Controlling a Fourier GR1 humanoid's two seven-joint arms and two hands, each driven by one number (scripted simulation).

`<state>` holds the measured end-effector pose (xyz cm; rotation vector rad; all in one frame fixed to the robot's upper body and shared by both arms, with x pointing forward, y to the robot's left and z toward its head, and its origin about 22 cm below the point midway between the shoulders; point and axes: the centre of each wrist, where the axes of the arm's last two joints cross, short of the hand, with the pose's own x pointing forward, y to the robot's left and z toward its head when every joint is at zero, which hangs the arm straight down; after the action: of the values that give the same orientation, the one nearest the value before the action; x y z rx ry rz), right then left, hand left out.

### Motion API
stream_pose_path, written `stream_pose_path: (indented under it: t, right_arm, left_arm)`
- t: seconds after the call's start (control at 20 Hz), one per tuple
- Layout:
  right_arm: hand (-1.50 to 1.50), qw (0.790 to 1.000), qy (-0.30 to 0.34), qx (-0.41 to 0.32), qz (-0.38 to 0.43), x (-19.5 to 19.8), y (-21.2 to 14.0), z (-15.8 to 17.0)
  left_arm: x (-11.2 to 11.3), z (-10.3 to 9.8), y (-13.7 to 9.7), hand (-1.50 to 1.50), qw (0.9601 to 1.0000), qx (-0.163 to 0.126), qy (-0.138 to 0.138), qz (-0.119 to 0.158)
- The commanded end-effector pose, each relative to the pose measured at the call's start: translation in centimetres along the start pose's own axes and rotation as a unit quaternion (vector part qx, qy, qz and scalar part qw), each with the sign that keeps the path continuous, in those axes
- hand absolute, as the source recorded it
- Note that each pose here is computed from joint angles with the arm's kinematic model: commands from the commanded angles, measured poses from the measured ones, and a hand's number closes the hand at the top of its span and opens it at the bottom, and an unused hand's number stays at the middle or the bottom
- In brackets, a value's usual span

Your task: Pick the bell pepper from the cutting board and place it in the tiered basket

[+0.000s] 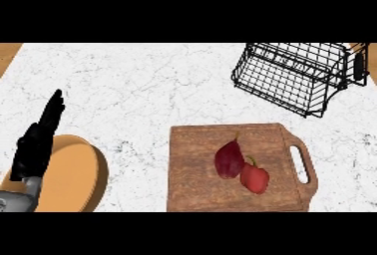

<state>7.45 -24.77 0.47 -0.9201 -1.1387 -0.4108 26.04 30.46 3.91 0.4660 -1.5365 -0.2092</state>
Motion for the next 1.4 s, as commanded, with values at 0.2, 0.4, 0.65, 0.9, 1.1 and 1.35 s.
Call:
stream_pose_path:
  t: [0.2,0.4,0.65,0.9,1.1,1.35]
  right_arm:
    - [-1.5,0.994,0.06,0.026,0.088,4.6,-3.2,4.1]
    - [-1.5,0.988,0.112,0.027,0.101,7.6,-3.6,3.9]
    - [-1.5,0.977,0.167,0.06,0.119,9.3,-1.2,4.4]
    - [-1.5,0.966,0.198,0.068,0.149,11.2,1.1,3.1]
    - [-1.5,0.961,0.193,0.08,0.181,12.3,3.1,3.7]
    - [-1.5,0.958,0.182,0.094,0.2,12.2,4.7,4.3]
  left_arm:
    - [1.6,-1.2,-0.9,0.0,0.9997,-0.016,-0.017,0.004]
    - [0.9,-1.3,-1.2,0.0,0.9993,-0.031,-0.023,0.002]
    - [1.7,-1.9,-1.1,0.0,0.999,-0.037,-0.024,-0.003]
    - [1.0,-2.0,-1.0,0.0,0.9993,-0.029,-0.023,-0.001]
    - [0.8,-2.5,-1.2,0.0,0.9996,-0.026,-0.014,-0.005]
    - [1.2,-3.1,-1.6,0.0,0.9997,-0.023,-0.004,0.003]
